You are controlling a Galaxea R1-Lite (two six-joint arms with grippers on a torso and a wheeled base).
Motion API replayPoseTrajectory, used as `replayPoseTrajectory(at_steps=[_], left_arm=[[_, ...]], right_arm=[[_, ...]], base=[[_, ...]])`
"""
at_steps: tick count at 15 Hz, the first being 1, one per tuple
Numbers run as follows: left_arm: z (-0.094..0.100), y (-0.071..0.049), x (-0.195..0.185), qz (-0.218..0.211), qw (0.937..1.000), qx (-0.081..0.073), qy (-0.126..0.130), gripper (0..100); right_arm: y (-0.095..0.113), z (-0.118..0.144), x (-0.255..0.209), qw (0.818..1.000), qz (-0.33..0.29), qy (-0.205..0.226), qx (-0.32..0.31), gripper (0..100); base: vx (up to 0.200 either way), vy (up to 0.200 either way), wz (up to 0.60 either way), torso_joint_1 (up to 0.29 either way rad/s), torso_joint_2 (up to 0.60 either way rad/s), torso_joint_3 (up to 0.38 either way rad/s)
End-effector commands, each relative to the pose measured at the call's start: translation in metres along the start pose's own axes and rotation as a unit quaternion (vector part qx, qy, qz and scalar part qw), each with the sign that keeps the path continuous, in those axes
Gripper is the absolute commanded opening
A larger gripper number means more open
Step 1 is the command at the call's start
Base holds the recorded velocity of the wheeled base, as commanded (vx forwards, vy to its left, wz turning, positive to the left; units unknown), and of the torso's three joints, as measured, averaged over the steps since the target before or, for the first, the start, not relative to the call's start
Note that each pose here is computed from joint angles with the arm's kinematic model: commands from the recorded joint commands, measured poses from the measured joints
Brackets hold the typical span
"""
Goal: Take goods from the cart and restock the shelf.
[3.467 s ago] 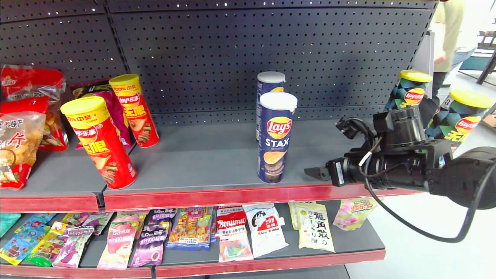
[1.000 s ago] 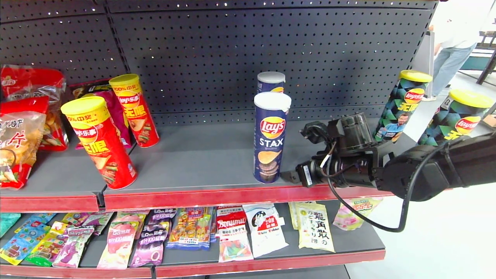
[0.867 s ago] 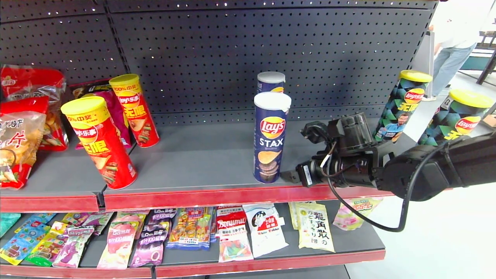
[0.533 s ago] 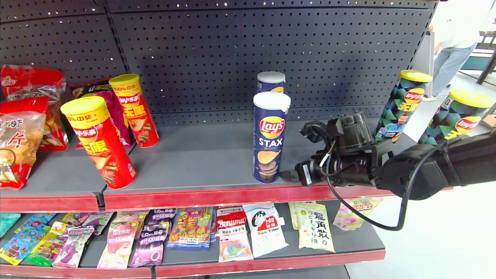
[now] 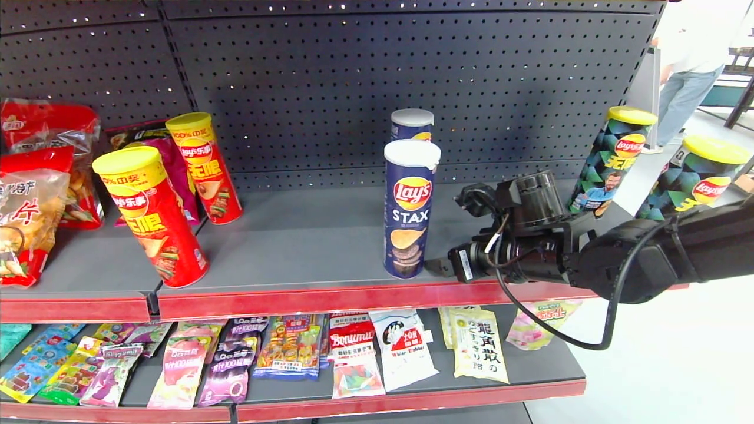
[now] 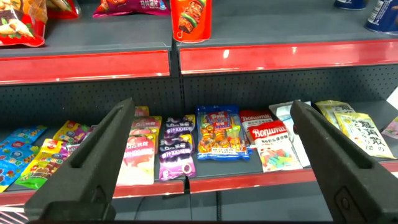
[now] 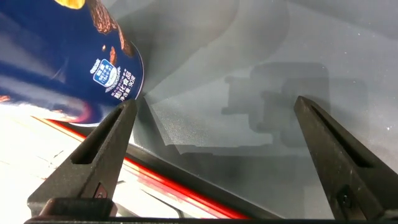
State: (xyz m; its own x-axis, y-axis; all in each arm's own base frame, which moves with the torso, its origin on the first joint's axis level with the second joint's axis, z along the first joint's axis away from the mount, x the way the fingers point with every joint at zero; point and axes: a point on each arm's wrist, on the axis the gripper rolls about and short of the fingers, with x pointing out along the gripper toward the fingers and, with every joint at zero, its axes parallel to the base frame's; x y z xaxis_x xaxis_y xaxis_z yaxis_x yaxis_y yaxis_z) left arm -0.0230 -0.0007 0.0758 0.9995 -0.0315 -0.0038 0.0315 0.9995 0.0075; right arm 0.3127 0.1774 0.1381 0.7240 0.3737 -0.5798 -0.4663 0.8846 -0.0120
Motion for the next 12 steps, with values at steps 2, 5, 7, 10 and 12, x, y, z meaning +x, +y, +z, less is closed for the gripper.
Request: replayPoseTrajectory(at_steps=[2, 5, 7, 10, 12], left_arm=[[0.000, 0.000, 0.000, 0.000, 1.0000, 0.000, 0.000, 100], [0.000, 0.000, 0.000, 0.000, 1.0000, 0.000, 0.000, 100], [0.000, 0.000, 0.000, 0.000, 1.0000, 0.000, 0.000, 100], [0.000, 0.000, 0.000, 0.000, 1.0000, 0.000, 0.000, 100], [0.000, 0.000, 0.000, 0.000, 1.0000, 0.000, 0.000, 100]], right_arm=[[0.000, 0.000, -0.001, 1.000, -0.001, 0.000, 0.000, 100], [-0.002, -0.004, -0.020, 1.000, -0.002, -0.003, 0.001, 100], [-0.003, -0.007, -0.037, 1.000, -0.003, -0.009, 0.003, 100], [-0.001, -0.008, -0.078, 0.999, 0.001, -0.039, 0.001, 100], [0.001, -0.013, -0.128, 0.996, 0.007, -0.085, 0.000, 100]], base=[[0.000, 0.000, 0.00, 0.000, 0.00, 0.000], [0.000, 0.000, 0.00, 0.000, 0.00, 0.000], [0.000, 0.000, 0.00, 0.000, 0.00, 0.000], [0.000, 0.000, 0.00, 0.000, 0.00, 0.000], [0.000, 0.000, 0.00, 0.000, 0.00, 0.000]])
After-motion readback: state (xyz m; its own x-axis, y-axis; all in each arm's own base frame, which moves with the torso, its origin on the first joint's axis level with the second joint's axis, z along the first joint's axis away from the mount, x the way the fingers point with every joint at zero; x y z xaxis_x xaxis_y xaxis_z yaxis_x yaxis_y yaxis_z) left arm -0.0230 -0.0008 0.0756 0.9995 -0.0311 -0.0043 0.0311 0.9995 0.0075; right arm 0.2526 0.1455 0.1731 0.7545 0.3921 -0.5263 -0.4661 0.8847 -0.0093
